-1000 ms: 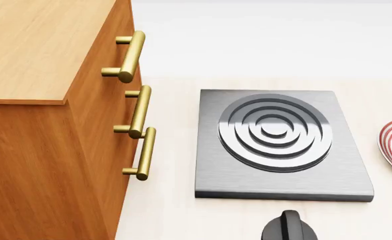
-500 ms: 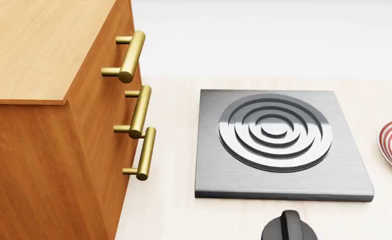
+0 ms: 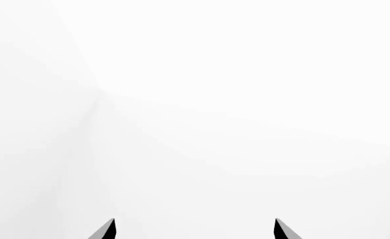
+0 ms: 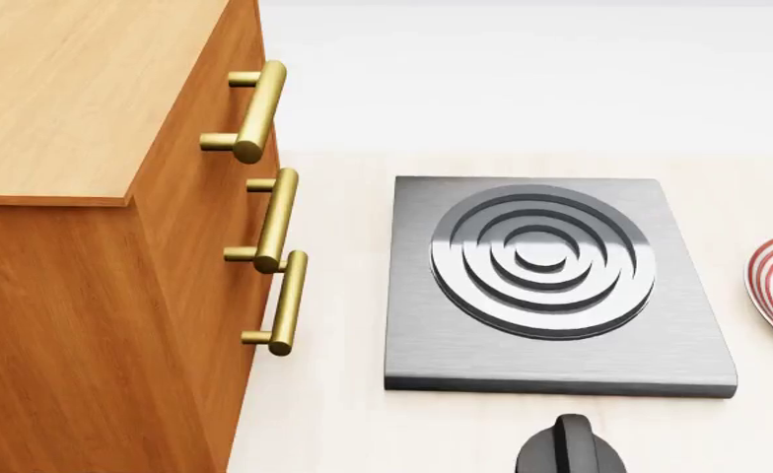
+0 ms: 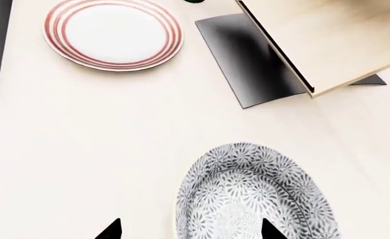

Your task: Put the bowl on the stove.

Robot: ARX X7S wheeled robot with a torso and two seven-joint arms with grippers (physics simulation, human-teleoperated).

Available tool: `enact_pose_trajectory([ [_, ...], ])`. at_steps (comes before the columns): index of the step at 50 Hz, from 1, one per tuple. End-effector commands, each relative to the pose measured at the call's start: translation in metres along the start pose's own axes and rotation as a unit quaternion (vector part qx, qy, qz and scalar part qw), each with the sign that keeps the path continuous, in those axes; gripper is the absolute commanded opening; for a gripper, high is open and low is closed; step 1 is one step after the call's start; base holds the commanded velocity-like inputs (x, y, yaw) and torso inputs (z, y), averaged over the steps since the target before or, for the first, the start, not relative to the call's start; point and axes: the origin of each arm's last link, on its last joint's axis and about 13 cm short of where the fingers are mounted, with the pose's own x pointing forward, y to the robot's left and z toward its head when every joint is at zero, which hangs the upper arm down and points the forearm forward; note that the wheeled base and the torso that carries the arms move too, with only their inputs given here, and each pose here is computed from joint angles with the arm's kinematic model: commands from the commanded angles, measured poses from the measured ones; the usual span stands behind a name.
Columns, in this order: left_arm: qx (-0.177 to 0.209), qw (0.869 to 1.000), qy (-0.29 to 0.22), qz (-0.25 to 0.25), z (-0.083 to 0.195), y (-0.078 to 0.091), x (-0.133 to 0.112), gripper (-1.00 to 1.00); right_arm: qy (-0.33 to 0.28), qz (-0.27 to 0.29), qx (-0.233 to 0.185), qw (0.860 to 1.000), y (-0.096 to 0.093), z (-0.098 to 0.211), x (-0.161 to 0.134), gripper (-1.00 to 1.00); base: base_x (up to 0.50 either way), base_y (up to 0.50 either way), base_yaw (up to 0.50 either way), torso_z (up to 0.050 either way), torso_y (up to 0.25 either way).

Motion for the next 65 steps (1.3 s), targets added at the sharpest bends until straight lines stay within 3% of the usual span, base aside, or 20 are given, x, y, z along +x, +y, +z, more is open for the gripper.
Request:
enact_pose_trajectory([
  [1, 0.006, 1.000, -0.003, 0.000, 0.000, 0.002, -0.002, 1.00, 0.019, -0.013, 0.001, 1.000, 0.000, -0.010, 0.016, 1.00, 0.00, 0.00, 0.00, 0.000, 0.000],
  [32, 0.007, 1.000, 0.000, -0.001, -0.001, 0.001, -0.003, 1.00, 0.048, -0.010, 0.001, 0.999, 0.014, -0.019, 0.049, 1.00, 0.00, 0.00, 0.00, 0.000, 0.000],
  [65, 0.009, 1.000, -0.001, -0.002, 0.000, 0.001, -0.003, 1.00, 0.084, -0.040, 0.010, 0.996, 0.013, -0.031, 0.066, 1.00, 0.00, 0.00, 0.00, 0.000, 0.000],
])
